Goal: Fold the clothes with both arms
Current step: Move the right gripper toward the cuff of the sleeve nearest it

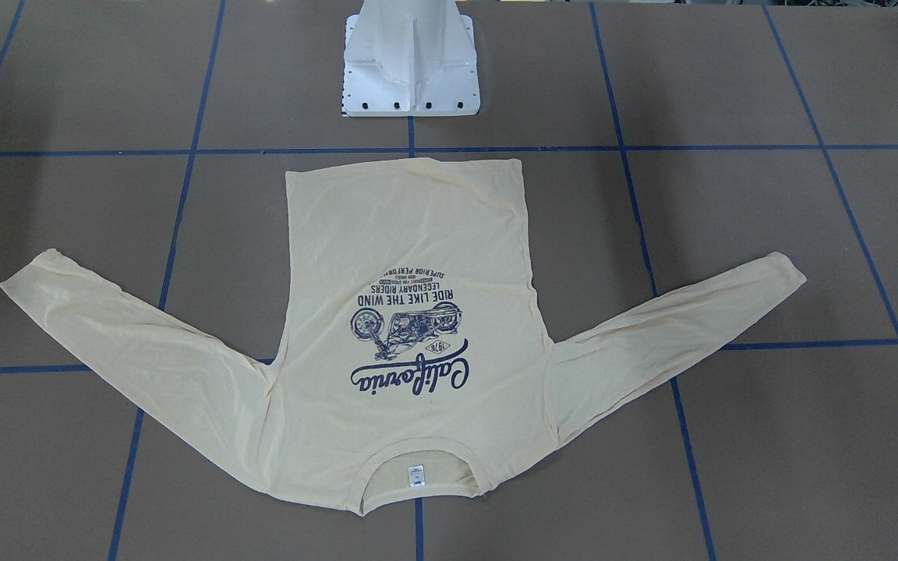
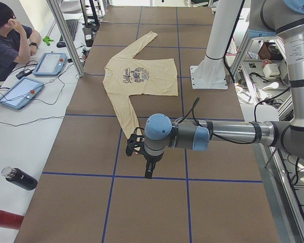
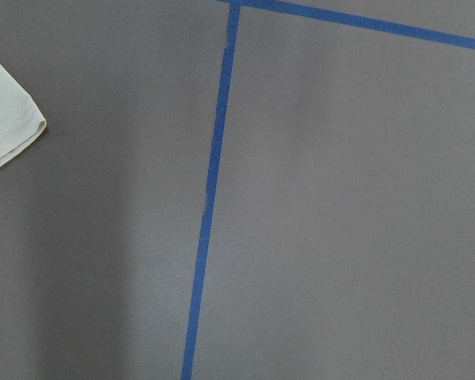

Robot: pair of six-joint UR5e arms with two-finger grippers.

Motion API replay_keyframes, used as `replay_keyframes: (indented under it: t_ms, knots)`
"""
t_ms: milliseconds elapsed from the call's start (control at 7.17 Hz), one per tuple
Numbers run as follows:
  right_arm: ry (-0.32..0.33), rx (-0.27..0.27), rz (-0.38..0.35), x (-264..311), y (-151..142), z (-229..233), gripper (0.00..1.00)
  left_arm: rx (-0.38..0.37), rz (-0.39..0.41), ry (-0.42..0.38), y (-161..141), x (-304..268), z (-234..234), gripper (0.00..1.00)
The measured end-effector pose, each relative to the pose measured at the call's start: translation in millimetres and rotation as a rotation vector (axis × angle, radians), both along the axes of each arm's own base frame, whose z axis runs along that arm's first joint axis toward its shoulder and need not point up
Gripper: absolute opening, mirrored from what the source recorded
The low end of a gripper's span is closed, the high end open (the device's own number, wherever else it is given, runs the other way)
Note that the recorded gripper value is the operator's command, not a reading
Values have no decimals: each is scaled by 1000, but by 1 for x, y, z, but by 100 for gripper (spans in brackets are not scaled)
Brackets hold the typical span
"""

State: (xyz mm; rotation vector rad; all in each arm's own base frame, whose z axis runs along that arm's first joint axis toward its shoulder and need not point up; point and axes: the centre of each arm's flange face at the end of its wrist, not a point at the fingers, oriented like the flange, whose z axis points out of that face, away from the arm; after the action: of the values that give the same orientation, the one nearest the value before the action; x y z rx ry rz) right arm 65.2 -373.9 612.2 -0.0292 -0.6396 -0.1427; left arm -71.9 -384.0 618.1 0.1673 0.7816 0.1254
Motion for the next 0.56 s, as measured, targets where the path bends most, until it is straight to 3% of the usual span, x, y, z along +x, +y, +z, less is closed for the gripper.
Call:
replay_keyframes:
  t_ms: [279,558]
  knots:
    - [0,12,0,0,-4,-5,100,35,0,0,-2,0,-6,100]
    - [-1,48,-3,0,-15,-18,100,154,-1,-8,-6,-1,-22,100]
